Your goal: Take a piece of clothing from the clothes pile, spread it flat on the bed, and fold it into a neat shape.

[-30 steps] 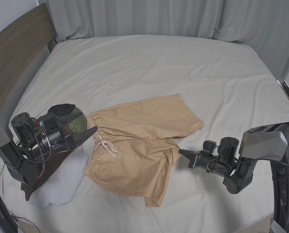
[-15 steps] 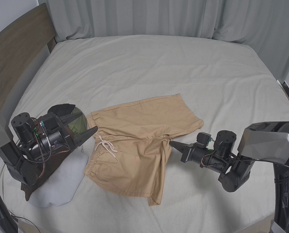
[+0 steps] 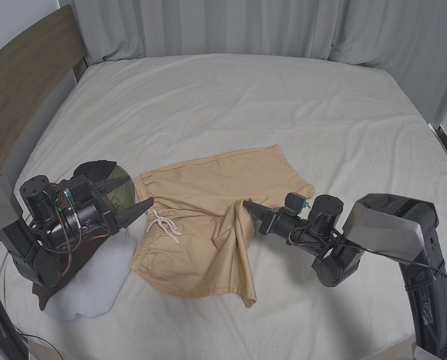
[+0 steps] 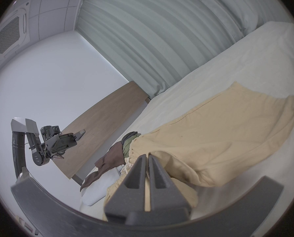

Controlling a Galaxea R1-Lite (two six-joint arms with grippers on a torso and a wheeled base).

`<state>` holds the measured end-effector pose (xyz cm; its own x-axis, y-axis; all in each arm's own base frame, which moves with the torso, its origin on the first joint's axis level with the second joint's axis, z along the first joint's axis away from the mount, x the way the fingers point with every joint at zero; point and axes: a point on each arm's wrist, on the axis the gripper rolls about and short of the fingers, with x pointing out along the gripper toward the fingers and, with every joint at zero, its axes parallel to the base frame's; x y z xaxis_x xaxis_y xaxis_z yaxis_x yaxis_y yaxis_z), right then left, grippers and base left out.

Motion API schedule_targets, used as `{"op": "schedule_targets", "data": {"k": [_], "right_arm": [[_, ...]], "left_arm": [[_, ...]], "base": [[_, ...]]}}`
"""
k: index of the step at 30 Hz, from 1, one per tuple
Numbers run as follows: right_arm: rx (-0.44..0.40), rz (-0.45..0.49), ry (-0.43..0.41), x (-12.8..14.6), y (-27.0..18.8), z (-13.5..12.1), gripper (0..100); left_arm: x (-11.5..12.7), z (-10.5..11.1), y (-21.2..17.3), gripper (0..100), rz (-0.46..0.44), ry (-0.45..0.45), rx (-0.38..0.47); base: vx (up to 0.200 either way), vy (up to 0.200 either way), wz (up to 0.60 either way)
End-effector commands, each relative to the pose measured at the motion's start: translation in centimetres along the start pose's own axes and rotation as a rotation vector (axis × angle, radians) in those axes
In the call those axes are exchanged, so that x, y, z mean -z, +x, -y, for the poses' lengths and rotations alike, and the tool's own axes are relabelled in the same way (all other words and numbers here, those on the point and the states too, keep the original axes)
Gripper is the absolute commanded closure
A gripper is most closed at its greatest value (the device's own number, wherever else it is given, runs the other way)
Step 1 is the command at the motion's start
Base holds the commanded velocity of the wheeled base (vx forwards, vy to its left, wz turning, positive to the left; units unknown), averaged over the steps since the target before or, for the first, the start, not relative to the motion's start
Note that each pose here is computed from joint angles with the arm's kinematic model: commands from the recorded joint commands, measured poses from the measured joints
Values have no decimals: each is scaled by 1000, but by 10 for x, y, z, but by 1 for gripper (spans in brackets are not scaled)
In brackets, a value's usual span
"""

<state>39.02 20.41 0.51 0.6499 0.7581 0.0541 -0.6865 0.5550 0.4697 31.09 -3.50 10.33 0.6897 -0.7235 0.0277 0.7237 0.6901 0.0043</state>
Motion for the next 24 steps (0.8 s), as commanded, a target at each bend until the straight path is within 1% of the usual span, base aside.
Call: {"op": "schedule_targets", "data": {"k": [1, 5, 13, 14, 17, 20, 21, 22, 24], "right_arm": [[-14, -32, 27, 30, 13, 9, 100], [-23, -41, 27, 44, 19, 11, 100], [-22, -46, 25, 48, 20, 12, 100], [-21, -46, 25, 48, 20, 12, 0], [-5, -53, 3, 50, 16, 12, 0], [15, -75, -64, 47, 6, 9, 0], [15, -75, -64, 47, 6, 9, 0], [26, -88, -99, 42, -2, 6, 0], [40, -101, -123, 37, -11, 4, 0]], "left_arm": [[1, 0, 1, 0, -3, -4, 1], [2, 0, 1, 0, -4, -4, 2], [5, -1, 2, 0, -11, -9, 2], [6, -1, 1, 0, -13, -11, 2], [6, -1, 1, 0, -13, -11, 2], [6, -1, 1, 0, -13, -11, 2], [6, -1, 1, 0, -13, -11, 2], [6, -1, 1, 0, -13, -11, 2], [6, -1, 1, 0, -13, -11, 2]], "base": [[0, 0, 0], [0, 0, 0], [0, 0, 0], [0, 0, 0], [0, 0, 0], [0, 0, 0], [0, 0, 0], [0, 0, 0], [0, 0, 0]]}}
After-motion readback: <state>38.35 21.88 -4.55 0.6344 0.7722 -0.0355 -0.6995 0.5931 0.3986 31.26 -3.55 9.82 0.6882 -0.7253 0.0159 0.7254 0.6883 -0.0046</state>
